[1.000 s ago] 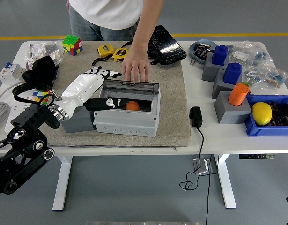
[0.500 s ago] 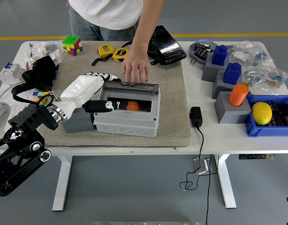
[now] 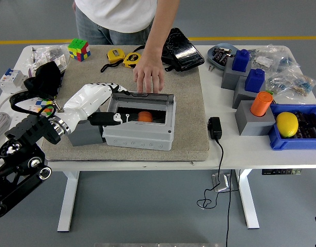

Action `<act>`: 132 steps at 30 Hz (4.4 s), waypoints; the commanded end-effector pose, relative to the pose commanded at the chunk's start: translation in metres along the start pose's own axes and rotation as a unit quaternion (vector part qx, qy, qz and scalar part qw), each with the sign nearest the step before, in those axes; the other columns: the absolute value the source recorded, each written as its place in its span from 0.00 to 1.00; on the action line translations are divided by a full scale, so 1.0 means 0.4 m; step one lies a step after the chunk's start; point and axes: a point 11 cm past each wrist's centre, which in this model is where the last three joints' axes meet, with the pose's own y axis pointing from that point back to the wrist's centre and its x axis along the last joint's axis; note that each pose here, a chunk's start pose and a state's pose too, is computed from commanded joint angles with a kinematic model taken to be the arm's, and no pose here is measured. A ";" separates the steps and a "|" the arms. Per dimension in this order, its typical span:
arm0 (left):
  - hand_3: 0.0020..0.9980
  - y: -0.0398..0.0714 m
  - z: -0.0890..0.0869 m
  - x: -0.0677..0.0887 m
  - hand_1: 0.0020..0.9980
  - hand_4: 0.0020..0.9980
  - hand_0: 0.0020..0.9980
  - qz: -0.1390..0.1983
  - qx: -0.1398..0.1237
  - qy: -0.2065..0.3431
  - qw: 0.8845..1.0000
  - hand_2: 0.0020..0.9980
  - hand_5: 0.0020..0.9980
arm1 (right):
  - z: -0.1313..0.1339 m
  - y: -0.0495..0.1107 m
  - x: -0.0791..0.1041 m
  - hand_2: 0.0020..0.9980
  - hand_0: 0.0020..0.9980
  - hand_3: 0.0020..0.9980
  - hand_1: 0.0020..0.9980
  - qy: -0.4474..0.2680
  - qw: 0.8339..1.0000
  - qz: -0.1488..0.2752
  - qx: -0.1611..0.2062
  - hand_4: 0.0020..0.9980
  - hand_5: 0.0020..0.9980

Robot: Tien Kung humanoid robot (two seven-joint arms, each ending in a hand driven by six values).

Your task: Fetch the battery,place it into the box,close the lid of the box

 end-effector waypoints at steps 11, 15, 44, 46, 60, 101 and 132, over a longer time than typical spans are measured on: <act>0.74 0.024 -0.014 -0.027 0.72 1.00 0.67 -0.039 0.005 0.004 0.999 0.71 1.00 | 0.003 0.000 0.003 0.77 0.85 0.80 0.80 0.002 1.000 0.002 -0.002 1.00 1.00; 0.75 0.029 -0.017 -0.036 0.73 1.00 0.67 -0.048 0.003 0.005 0.999 0.71 1.00 | 0.003 0.000 0.003 0.77 0.85 0.80 0.80 0.002 1.000 0.002 -0.002 1.00 1.00; 0.98 0.017 -0.099 0.158 1.00 1.00 1.00 0.243 0.059 0.070 0.966 0.99 1.00 | 0.021 0.003 -0.025 0.77 0.85 0.80 0.80 -0.001 1.000 -0.008 -0.008 1.00 1.00; 0.98 0.027 -0.114 0.168 1.00 1.00 1.00 0.259 0.068 0.077 0.960 0.99 1.00 | 0.026 0.003 -0.027 0.77 0.85 0.80 0.80 0.000 1.000 -0.008 -0.009 1.00 1.00; 1.00 0.053 -0.171 0.164 1.00 1.00 1.00 0.273 0.096 0.103 0.952 1.00 1.00 | 0.026 0.004 -0.038 0.77 0.85 0.80 0.80 0.000 1.000 -0.013 -0.008 1.00 1.00; 0.91 0.179 -0.287 0.021 0.96 1.00 0.97 0.315 0.081 0.498 0.804 0.90 1.00 | 0.026 0.007 -0.054 0.77 0.84 0.80 0.80 0.012 1.000 -0.018 -0.009 1.00 1.00; 0.91 0.181 -0.275 0.018 0.95 1.00 0.97 0.321 0.083 0.494 0.804 0.90 1.00 | 0.026 0.008 -0.062 0.77 0.84 0.80 0.80 0.009 1.000 -0.021 -0.009 1.00 1.00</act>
